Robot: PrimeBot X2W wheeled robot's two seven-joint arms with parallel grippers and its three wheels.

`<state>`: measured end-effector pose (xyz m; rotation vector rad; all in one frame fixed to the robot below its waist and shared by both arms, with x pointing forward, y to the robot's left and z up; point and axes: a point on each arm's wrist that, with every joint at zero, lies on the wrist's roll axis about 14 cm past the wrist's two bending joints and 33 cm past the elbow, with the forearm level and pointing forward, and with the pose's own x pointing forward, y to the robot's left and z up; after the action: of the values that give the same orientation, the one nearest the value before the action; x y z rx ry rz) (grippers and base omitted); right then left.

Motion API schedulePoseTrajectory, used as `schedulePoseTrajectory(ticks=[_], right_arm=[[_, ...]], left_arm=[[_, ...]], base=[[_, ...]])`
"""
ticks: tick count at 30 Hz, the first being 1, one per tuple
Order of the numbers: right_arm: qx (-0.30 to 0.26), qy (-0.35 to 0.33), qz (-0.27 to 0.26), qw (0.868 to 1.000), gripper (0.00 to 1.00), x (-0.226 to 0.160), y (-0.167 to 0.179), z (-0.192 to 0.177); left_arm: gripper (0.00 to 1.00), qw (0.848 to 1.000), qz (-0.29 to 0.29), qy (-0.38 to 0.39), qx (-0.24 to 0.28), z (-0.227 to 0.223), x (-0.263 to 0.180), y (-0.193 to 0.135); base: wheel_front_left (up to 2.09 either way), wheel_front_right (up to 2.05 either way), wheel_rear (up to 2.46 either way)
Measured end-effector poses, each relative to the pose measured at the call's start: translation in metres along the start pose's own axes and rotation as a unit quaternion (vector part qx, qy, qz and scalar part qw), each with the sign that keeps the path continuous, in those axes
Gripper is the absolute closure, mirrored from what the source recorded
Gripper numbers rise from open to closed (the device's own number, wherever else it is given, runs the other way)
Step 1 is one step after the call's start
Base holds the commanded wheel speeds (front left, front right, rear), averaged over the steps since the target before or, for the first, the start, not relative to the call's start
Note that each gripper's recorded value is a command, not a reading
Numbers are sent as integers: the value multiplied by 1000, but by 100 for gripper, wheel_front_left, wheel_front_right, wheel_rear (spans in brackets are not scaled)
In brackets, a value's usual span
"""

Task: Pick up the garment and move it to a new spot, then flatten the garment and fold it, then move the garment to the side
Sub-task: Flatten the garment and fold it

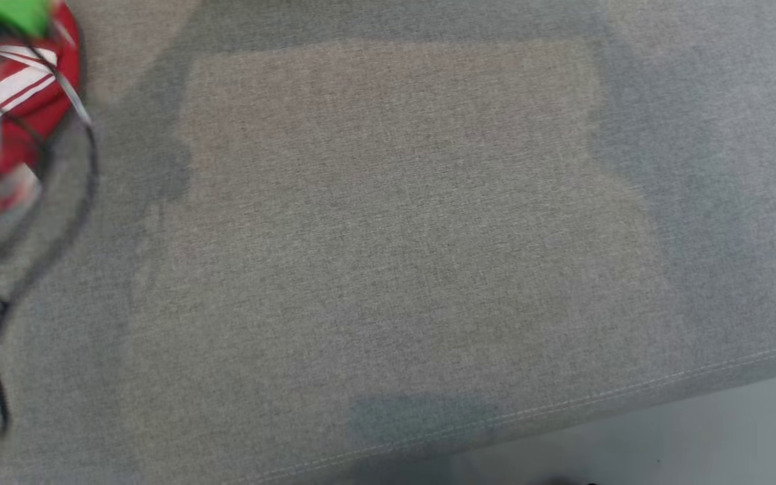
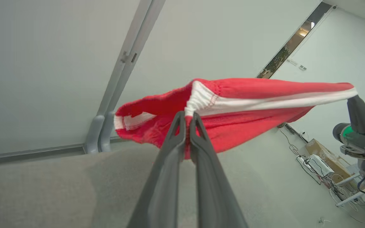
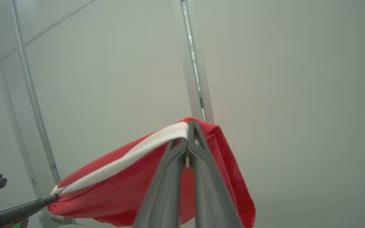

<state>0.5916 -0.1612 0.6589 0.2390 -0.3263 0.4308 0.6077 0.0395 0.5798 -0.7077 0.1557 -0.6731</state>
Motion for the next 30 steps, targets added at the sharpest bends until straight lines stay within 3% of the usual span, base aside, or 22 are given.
schedulePoseTrajectory(ticks=[4, 7, 11, 16, 22, 30], right_arm=[[26, 161, -14, 987, 100, -72, 7, -113], [79, 243, -21, 967, 100, -131, 33, -166], [118, 265, -20, 957, 100, -158, 57, -181], [120, 289, 12, 950, 100, -184, 88, -183], [80, 315, 10, 946, 100, -221, 81, -177], [113, 337, 13, 935, 100, -262, 108, -174]], left_arm=[[100, 994, 72, 52, -64, -74, -37, 39], [100, 990, 90, 76, -75, -107, -63, 38], [100, 991, 92, 69, -74, -114, -81, 29], [100, 992, 105, 65, -35, -123, -112, 24], [100, 993, 90, 73, 18, -139, -136, 3], [100, 990, 106, 75, 46, -155, -176, -2]], base=[[0, 0, 0], [0, 0, 0], [0, 0, 0], [0, 0, 0], [0, 0, 0], [0, 0, 0]])
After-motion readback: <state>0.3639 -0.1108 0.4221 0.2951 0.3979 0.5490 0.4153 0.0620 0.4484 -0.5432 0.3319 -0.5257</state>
